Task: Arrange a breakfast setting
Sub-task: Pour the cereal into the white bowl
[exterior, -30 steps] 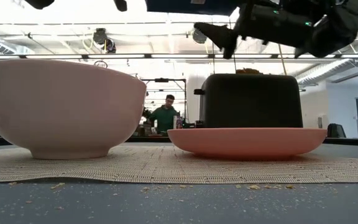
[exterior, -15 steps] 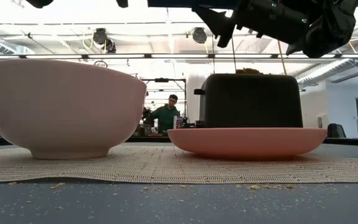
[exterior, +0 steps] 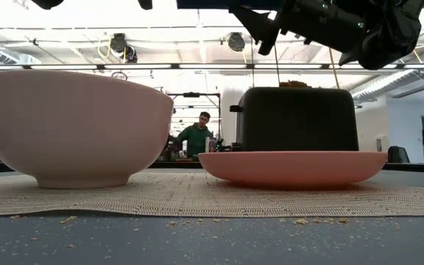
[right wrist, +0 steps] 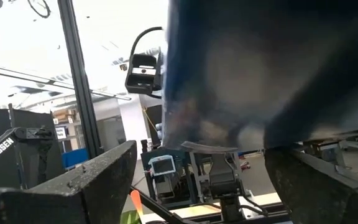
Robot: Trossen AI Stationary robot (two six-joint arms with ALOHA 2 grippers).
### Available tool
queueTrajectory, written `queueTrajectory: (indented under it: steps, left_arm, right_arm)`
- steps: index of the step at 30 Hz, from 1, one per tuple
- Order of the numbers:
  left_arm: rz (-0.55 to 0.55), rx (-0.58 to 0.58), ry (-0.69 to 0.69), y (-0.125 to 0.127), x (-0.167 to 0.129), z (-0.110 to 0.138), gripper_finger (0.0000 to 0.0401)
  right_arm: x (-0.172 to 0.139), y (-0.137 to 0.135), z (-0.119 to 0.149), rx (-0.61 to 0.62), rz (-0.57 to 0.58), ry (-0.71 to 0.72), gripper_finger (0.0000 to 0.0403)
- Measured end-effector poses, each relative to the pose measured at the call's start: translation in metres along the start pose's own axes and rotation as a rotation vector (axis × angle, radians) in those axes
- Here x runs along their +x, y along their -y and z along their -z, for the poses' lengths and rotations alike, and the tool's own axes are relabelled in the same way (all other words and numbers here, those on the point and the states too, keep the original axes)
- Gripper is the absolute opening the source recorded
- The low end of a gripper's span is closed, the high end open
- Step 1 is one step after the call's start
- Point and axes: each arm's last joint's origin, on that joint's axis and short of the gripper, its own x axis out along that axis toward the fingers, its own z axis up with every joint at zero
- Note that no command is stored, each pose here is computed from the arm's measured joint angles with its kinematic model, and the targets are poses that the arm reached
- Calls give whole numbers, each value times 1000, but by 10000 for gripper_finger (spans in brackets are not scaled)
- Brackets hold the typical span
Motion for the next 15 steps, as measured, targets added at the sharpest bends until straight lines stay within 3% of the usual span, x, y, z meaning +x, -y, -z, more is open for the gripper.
queueTrajectory:
  steps: [15]
  left_arm:
    - [19,55,-36,12,-4,5,170]
  right_arm:
    - [0,1,-3,-32,42,25,341]
